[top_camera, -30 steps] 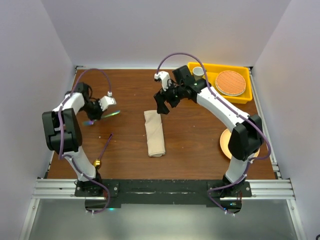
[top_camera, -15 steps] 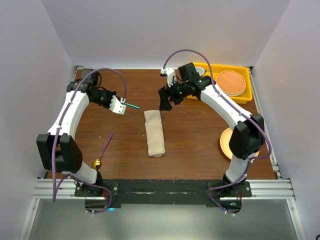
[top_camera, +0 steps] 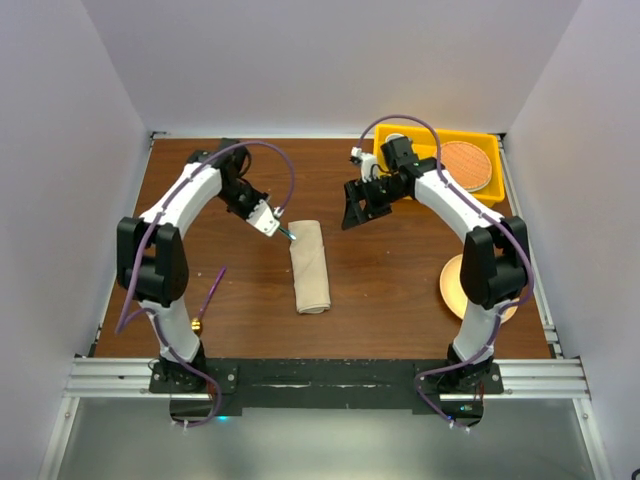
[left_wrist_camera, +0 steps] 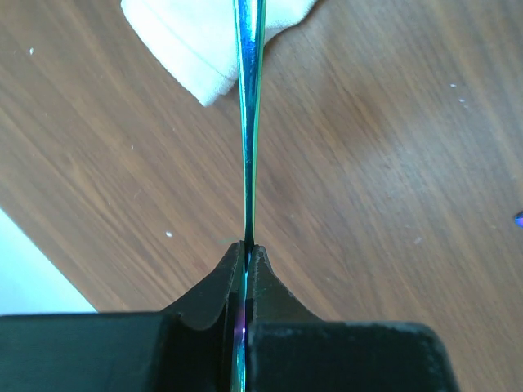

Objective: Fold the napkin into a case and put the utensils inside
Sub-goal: Pass from the left arm to the right, then pass from the right arm to the left

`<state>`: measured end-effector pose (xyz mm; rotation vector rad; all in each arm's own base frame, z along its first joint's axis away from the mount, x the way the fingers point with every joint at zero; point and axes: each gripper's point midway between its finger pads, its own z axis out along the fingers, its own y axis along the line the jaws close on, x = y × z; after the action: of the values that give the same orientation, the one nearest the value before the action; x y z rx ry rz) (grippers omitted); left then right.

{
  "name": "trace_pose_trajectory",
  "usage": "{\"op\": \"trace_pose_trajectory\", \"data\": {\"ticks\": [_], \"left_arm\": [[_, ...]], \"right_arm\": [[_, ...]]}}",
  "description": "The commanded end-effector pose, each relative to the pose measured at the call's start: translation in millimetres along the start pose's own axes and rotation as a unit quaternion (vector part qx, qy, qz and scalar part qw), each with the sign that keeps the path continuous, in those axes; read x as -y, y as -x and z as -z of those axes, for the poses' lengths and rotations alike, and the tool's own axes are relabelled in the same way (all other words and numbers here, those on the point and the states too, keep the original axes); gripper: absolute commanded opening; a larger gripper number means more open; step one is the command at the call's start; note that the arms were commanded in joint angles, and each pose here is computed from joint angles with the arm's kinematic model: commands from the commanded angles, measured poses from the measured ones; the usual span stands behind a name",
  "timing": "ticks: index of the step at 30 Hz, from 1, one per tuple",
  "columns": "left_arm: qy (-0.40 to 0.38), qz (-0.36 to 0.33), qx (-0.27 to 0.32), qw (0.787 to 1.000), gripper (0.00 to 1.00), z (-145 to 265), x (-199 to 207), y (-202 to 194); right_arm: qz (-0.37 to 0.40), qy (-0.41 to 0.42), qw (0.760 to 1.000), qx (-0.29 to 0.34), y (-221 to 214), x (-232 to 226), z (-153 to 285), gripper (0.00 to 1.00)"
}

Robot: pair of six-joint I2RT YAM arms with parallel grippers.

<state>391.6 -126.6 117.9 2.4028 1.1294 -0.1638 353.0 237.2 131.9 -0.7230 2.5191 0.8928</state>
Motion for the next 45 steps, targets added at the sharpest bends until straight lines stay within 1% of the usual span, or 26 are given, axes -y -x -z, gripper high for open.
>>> {"op": "trace_pose_trajectory", "data": {"ticks": [1, 2, 4, 5, 6, 8, 15, 19, 26, 27, 28, 29, 30, 31, 33, 34, 36, 37, 38, 39, 40, 41, 42, 43, 44, 45], "left_arm": [[-0.001, -0.408, -0.012, 0.913, 0.0, 2, -56, 29], [0.003, -0.417, -0.013, 0.909, 0.0, 2, -62, 34], [0.002, -0.43, -0.006, 0.903, 0.0, -3, -68, 45], [0.004, -0.434, -0.004, 0.901, 0.0, -1, -72, 50], [0.005, -0.44, 0.002, 0.898, 0.0, -3, -74, 57], [0.007, -0.445, 0.005, 0.895, 0.0, -4, -76, 64], [0.018, -0.464, 0.021, 0.885, 0.0, -9, -74, 89], [0.027, -0.47, 0.024, 0.882, 0.0, -6, -75, 99], [0.024, -0.476, 0.029, 0.879, 0.0, -7, -71, 109], [0.024, -0.478, 0.029, 0.878, 0.0, -7, -71, 109], [0.025, -0.477, 0.028, 0.878, 0.0, -7, -70, 109], [0.026, -0.476, 0.026, 0.879, 0.0, -6, -70, 109], [0.031, -0.474, 0.023, 0.88, 0.0, -5, -71, 109], [0.041, -0.456, 0.019, 0.889, 0.06, -3, -74, 109], [0.085, -0.435, 0.0, 0.896, 0.2, 14, -88, 113], [0.103, -0.38, -0.003, 0.919, 0.3, 22, -93, 111], [0.164, -0.32, -0.011, 0.933, 0.38, 56, -110, 112], [0.185, -0.264, 0.0, 0.946, 0.48, 68, -111, 110], [0.223, -0.233, 0.015, 0.946, 0.54, 95, -112, 109], [0.255, -0.207, 0.018, 0.944, 0.62, 111, -117, 107], [0.274, -0.119, 0.041, 0.953, 0.72, 120, -114, 104], [0.305, -0.068, 0.046, 0.949, 0.78, 141, -112, 100], [0.333, 0.044, 0.076, 0.939, 0.82, 147, -113, 94], [0.347, 0.096, 0.088, 0.929, 0.88, 153, -111, 88], [0.365, 0.148, 0.105, 0.913, 0.89, 167, -105, 77], [0.373, 0.243, 0.155, 0.882, 0.9, 172, -103, 74]], "right_arm": [[-0.006, 0.09, 0.996, 0.013, 9, -36, -2, 0.7], [-0.027, 0.103, 0.994, 0.017, 13, -42, -2, 0.67], [-0.033, 0.14, 0.989, 0.038, 27, -52, -5, 0.61], [-0.057, 0.151, 0.986, 0.04, 31, -56, -6, 0.61], [-0.054, 0.159, 0.984, 0.053, 39, -60, -9, 0.6], [-0.075, 0.173, 0.981, 0.048, 43, -63, -19, 0.6], [-0.043, 0.189, 0.98, 0.04, 54, -89, -51, 0.64], [-0.047, 0.185, 0.981, 0.023, 47, -88, -71, 0.64], [-0.05, 0.216, 0.975, 0.018, 46, -107, -83, 0.54], [-0.052, 0.219, 0.974, 0.015, 44, -108, -85, 0.39], [-0.056, 0.224, 0.973, 0.01, 43, -110, -86, 0.29], [-0.059, 0.228, 0.972, 0.009, 43, -111, -86, 0.16], [-0.065, 0.232, 0.971, 0.005, 40, -112, -86, 0.0], [-0.069, 0.235, 0.97, 0.004, 40, -113, -84, 0.0], [-0.065, 0.24, 0.968, 0.014, 44, -116, -78, 0.0], [-0.067, 0.244, 0.967, 0.025, 49, -122, -69, 0.0], [-0.061, 0.253, 0.964, 0.056, 62, -124, -57, 0.0], [-0.071, 0.26, 0.96, 0.071, 70, -131, -44, 0.0], [-0.063, 0.265, 0.957, 0.097, 78, -130, -39, 0.0], [-0.067, 0.267, 0.956, 0.107, 82, -132, -35, 0.0], [-0.072, 0.27, 0.952, 0.121, 88, -135, -25, 0.0], [-0.068, 0.272, 0.951, 0.133, 91, -136, -24, 0.0], [-0.069, 0.273, 0.95, 0.138, 92, -136, -22, 0.0], [-0.071, 0.275, 0.948, 0.14, 92, -138, -21, 0.0], [-0.066, 0.278, 0.946, 0.149, 92, -140, -17, 0.0], [-0.067, 0.278, 0.945, 0.158, 93, -141, -15, 0.0]]}}
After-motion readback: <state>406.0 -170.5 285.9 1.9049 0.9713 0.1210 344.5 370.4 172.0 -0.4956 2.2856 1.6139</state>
